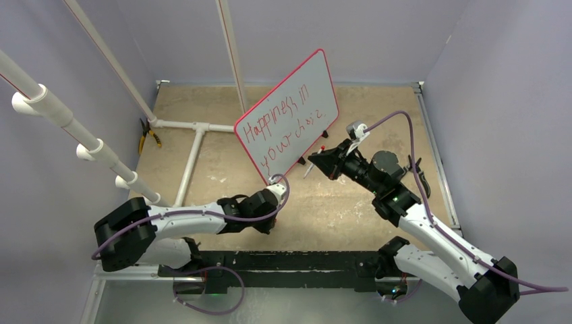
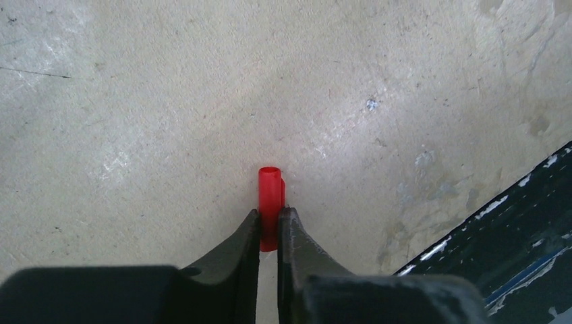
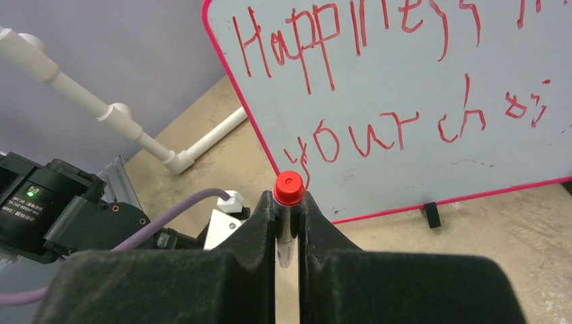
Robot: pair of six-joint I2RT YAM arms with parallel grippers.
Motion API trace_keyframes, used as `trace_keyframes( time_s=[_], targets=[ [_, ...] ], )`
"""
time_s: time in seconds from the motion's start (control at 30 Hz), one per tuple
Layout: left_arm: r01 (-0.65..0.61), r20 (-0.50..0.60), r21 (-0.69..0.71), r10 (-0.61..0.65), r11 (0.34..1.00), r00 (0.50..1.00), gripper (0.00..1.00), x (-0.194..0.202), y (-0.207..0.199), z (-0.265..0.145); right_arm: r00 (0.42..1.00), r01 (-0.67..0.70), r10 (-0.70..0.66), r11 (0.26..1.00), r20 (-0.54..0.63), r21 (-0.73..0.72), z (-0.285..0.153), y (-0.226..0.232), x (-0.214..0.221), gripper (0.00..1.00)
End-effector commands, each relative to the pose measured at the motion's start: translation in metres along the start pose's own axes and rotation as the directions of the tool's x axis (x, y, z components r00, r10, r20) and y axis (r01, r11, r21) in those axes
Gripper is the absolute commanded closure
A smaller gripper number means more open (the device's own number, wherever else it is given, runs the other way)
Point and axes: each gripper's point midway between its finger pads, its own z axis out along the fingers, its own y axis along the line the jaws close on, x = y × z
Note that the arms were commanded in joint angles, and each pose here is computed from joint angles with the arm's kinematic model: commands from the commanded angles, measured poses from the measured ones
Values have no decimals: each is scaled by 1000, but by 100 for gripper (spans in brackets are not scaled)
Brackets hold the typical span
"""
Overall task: Write a sentence on the whiteboard
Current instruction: Pick up the pen cap from the center of the board.
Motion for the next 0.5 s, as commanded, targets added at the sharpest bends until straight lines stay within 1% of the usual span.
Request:
trace_keyframes(
  time_s=[0.0, 0.03, 0.13, 0.27, 0.3, 0.4, 0.47],
  targets=[
    [2, -65, -80, -8, 997, 998, 98, 16, 12, 2, 999, 9, -9, 1000, 41, 4, 0, 1, -9, 100],
    [5, -61, -87, -11, 996, 998, 100, 16, 13, 1, 999, 0, -1, 1000, 35, 11, 0, -1, -6, 100],
    [33, -14, -92, -35, 995, 999, 100, 10, 15, -1, 998, -59, 59, 998, 2, 19, 1, -4, 9, 100],
    [39, 142, -3, -38, 999, 989, 100, -12, 5, -4, 986, -158, 158, 987, -42, 16, 7, -9, 35, 100],
    [43, 205, 31, -48, 999, 978, 100, -23, 0, -6, 982, -178, 178, 984, -58, 2, 9, -7, 41, 100],
    [33, 325, 102, -65, 994, 943, 100, -40, -8, -14, 967, -244, 238, 968, -92, -58, 12, 2, 53, 100],
    [25, 407, 151, -85, 988, 909, 100, -52, -13, -24, 957, -278, 268, 957, -111, -87, 12, 6, 61, 100]
  ],
)
